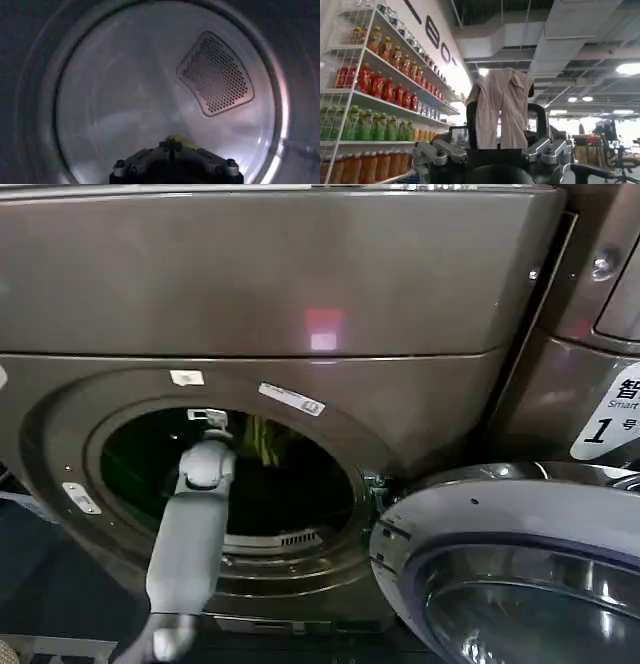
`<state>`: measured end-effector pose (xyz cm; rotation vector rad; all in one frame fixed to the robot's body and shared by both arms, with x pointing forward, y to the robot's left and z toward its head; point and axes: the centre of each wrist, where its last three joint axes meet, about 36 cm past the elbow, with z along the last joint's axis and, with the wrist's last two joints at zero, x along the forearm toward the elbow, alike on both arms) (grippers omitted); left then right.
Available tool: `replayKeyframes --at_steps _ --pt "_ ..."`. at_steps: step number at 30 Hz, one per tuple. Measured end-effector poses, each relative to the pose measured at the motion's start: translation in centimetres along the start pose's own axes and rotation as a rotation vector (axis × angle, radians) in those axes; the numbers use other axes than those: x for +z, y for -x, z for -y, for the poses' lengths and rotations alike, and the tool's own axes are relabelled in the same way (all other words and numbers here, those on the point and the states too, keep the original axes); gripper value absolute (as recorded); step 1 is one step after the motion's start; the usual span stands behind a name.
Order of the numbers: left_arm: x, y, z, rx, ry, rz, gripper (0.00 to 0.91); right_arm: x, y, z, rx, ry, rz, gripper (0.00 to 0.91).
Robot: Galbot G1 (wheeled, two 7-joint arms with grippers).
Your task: Grasp the clothes from the dryer.
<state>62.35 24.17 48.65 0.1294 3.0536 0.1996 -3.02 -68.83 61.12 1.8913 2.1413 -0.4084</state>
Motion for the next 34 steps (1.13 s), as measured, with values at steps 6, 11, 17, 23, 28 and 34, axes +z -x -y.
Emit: replayKeyframes --at_steps 6,11,17,23,28,34 --pt "0.1 -0.4 0.0 -0.023 -0.023 -0.008 0.0 0.0 0.0 0.0 -0.001 -0.002 0.006 0.907" --pt "0.0 -0.6 0.2 -0.027 -0.032 -0.01 0.0 0.0 0.1 0.1 -0.001 0.0 0.009 0.907" --pt "-0.1 -0.6 0.2 -0.033 -0.037 -0.01 0.0 -0.1 0.0 0.2 -0.004 -0.001 0.008 0.907" --pt "-0.1 -0.6 0.1 -0.036 -0.044 -0.014 0.0 -0.7 -0.2 0.4 -0.014 -0.007 0.003 0.907" --pt "0.0 -0.7 0.0 -0.037 -0.045 -0.016 0.0 -1.0 -0.2 0.5 -0.017 -0.012 -0.003 0.907" --pt "-0.1 -0.7 0.0 -0.036 -0.046 -0.015 0.0 -1.2 -0.3 0.5 -0.016 -0.021 -0.014 0.907"
